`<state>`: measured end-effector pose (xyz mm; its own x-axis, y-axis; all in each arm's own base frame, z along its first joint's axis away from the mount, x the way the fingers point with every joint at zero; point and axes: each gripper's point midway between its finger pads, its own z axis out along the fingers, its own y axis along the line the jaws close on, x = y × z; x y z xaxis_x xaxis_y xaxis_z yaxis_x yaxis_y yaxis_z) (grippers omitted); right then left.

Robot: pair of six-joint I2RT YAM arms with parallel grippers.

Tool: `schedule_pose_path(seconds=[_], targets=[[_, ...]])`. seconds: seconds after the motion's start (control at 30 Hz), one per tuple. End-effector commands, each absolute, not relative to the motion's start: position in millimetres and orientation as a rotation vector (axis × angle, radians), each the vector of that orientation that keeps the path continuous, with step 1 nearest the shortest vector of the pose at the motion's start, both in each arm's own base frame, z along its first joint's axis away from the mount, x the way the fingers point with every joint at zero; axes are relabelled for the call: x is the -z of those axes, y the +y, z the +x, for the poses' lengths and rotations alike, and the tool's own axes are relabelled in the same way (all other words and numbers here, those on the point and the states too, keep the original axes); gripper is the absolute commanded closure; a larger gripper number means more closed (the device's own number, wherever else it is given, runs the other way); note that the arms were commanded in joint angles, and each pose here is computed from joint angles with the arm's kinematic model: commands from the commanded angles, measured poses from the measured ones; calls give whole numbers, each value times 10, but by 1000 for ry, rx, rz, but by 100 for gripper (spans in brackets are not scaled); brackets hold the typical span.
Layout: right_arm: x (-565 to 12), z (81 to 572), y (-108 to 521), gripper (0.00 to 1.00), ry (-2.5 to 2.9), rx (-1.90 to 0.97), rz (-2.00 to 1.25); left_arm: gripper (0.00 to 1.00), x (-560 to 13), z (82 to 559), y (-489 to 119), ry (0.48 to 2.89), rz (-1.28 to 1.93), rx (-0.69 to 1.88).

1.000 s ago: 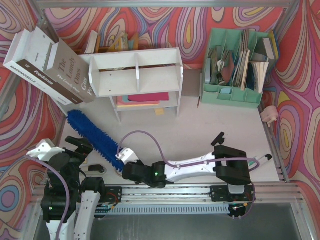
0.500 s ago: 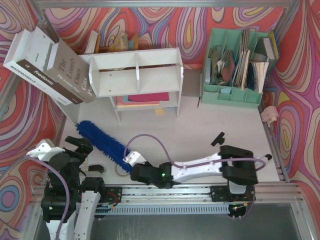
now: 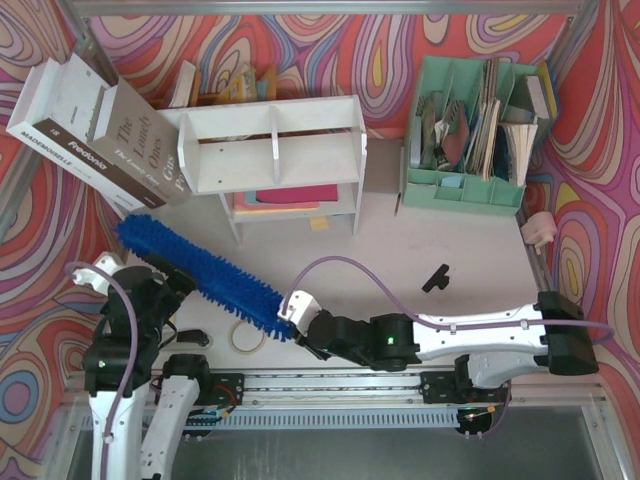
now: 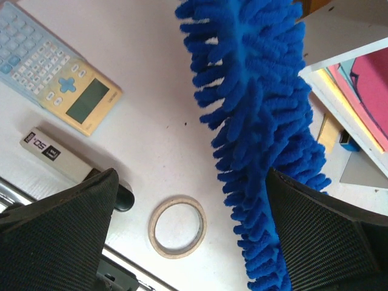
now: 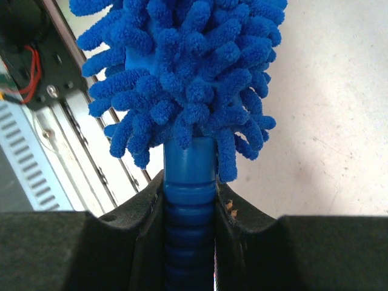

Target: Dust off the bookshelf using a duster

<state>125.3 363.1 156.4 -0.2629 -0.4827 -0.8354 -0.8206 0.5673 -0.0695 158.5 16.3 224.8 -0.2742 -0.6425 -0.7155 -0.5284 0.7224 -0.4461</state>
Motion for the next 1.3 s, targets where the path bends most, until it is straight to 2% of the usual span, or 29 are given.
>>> schedule_pose_path(seconds=[0.0, 0.23, 0.6, 0.7, 0.77, 0.93, 1.07, 1.13, 1.2, 1.27], targets=[[-1583, 1220, 3481, 100, 1885, -457, -1111, 2, -2153, 1536, 59, 2018, -922, 189], [-1483, 1206, 3406, 100, 1891, -448, -1120, 2, -2142, 1583, -162, 2041, -939, 343], [-1578, 1160, 3426, 100, 1839, -492, -1163, 2, -1744, 1751, -305, 2131, -1086, 400], [-1570, 1143, 3435, 100, 1836, -498, -1179, 5, -1699, 1813, -290, 2131, -1096, 385], [-1541, 1148, 3421, 100, 1836, -490, -1184, 13, -1661, 1846, -299, 2131, -1104, 390], [-1493, 1214, 3339, 100, 1829, -442, -1162, 41, -1574, 1901, -347, 2131, -1131, 425], [-1454, 1302, 3264, 100, 1825, -376, -1131, 80, -1551, 1891, -312, 2112, -1178, 408], [-1438, 1364, 3227, 100, 1824, -333, -1108, 93, -1545, 1883, -286, 2094, -1211, 398], [-1439, 1434, 3189, 100, 1820, -289, -1075, 100, -1533, 1883, -270, 2069, -1252, 399], [-1447, 1481, 3172, 100, 1815, -272, -1051, 100, -1524, 1905, -279, 2044, -1279, 422]])
